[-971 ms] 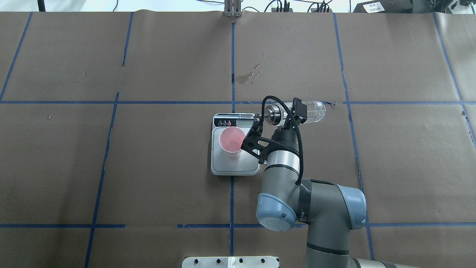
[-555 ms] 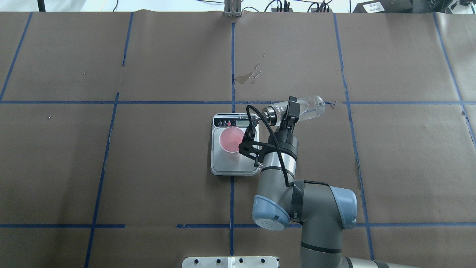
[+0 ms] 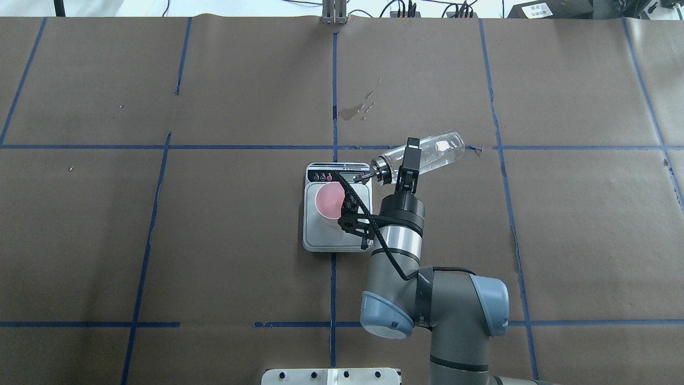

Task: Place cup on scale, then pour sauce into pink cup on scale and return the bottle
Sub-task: 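Tilt the bottle spout down over the pink cup with the right gripper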

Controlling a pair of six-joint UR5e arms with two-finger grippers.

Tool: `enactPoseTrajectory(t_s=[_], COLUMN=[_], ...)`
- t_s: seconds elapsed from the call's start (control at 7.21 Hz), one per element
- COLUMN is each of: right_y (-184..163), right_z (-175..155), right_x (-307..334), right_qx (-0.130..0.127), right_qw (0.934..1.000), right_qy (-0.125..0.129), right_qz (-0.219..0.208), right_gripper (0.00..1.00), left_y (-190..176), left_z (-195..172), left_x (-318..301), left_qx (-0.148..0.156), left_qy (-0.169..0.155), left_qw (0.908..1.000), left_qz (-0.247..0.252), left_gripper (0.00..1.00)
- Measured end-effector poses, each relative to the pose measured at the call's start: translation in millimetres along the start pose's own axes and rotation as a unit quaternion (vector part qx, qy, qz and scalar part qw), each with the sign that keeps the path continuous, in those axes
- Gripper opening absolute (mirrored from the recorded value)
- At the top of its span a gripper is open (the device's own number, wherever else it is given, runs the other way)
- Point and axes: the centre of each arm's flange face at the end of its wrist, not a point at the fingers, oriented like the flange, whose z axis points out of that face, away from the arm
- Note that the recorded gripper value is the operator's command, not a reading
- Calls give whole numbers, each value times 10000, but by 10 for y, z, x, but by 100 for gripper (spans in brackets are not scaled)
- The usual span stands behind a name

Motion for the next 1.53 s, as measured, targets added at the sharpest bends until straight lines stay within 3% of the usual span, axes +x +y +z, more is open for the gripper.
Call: enactPoseTrajectory(t_s=[0.56, 1.53], right_y=[-7, 5], right_z=[-30, -28], right_x=[38, 35], right_qx=[59, 58], right_qw=[9965, 9954], right_qy=[361, 420], right_qz=[-749, -858], right_gripper=[0, 0], left_y=[-2, -6], left_z=[2, 1], left_x=[0, 4], left_qx=[0, 4], left_qy=[0, -1], left_qw=[10000, 10000], left_qz=[2, 11], left_gripper=[100, 100])
